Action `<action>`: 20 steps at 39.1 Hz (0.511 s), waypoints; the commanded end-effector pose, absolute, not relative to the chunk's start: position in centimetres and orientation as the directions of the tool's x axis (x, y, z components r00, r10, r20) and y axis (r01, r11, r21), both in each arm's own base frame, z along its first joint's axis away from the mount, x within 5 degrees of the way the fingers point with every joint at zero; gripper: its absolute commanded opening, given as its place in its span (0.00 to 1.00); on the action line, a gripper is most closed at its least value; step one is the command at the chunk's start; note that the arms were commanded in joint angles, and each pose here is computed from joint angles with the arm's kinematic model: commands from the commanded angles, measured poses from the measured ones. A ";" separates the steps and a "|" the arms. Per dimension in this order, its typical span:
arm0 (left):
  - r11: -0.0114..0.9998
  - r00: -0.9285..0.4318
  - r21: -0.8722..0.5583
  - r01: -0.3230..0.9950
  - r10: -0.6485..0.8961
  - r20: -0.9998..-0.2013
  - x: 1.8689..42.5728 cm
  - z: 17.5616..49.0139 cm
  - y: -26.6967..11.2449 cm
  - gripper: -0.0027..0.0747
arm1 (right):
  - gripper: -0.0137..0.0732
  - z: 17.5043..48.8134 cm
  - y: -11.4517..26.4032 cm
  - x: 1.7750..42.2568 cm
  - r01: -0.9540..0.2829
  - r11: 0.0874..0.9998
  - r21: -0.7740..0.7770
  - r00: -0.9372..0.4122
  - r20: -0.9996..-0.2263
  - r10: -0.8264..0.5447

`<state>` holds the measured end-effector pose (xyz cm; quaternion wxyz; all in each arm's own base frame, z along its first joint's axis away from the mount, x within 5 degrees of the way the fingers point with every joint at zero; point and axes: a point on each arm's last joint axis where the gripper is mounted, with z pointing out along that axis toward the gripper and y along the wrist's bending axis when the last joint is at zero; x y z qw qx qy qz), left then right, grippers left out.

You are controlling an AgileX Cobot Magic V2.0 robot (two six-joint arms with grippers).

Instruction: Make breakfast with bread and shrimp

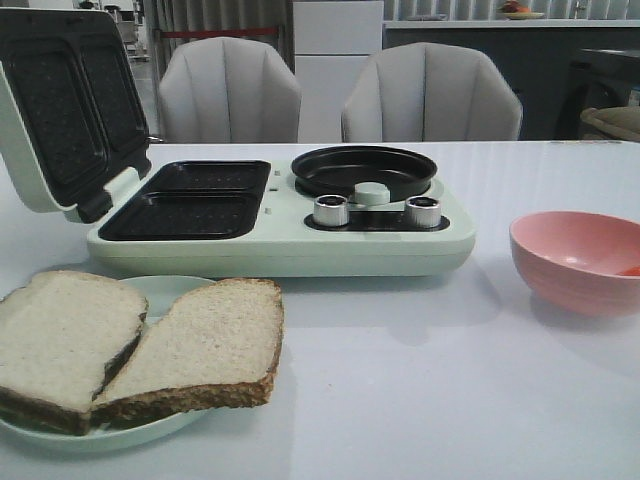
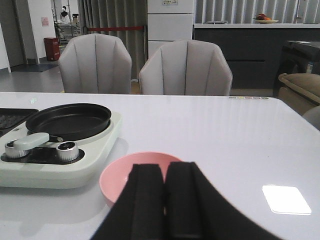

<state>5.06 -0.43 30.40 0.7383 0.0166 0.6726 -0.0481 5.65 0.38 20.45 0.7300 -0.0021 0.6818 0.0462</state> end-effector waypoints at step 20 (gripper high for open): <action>0.995 -0.081 -0.039 0.088 -0.032 -0.996 7.6 31.2 -0.7 0.23 | 0.32 21.9 0.3 5.3 -0.064 0.996 0.054 0.192 -0.979 0.066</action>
